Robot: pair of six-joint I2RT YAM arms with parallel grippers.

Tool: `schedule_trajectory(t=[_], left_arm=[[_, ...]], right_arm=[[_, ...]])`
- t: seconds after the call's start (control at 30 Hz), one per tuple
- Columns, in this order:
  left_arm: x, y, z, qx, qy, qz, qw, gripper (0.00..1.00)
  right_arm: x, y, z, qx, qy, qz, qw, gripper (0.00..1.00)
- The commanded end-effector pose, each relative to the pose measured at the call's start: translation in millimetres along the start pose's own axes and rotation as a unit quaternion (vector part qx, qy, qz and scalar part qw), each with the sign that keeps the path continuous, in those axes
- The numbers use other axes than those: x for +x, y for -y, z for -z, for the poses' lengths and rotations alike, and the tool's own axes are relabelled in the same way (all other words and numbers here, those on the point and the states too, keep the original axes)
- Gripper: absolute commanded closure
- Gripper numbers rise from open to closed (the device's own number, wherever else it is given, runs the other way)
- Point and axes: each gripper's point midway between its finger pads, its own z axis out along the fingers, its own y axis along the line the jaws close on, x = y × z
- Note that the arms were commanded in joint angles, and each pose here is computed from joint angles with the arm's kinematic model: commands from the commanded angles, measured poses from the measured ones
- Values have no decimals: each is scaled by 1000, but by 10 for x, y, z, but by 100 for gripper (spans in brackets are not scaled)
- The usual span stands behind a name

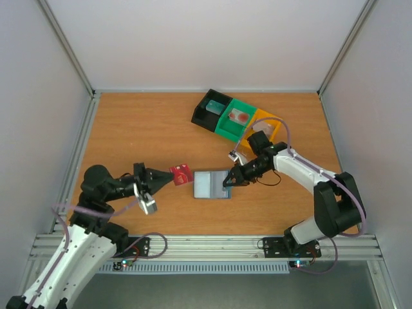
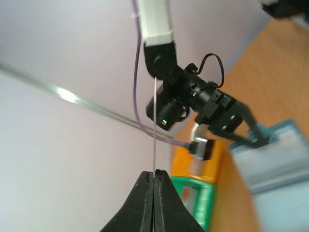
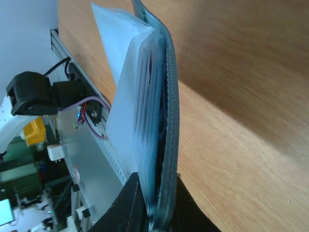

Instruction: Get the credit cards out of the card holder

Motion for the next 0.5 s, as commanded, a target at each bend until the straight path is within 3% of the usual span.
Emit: schedule_trajectory(t=[0.0, 0.07, 0.13, 0.2, 0.3, 0.47], left_arm=[[-3, 251, -20, -25, 53, -467, 882, 100], [-42, 310, -38, -39, 81, -563, 822, 100], [-99, 322, -40, -52, 99, -609, 785, 100], [-126, 341, -47, -57, 110, -630, 766, 100], [-150, 379, -42, -56, 119, -646, 752, 100], [-57, 421, -52, -31, 97, -627, 773, 100]], right_arm=[[13, 91, -124, -24, -12, -39, 999, 99], [46, 174, -192, -25, -21, -52, 998, 99], [64, 238, -244, -26, -27, -62, 997, 99], [73, 305, -290, -23, -33, -71, 997, 99], [72, 395, -365, -23, -40, -85, 995, 99], [81, 507, -467, -27, -51, -105, 993, 99]])
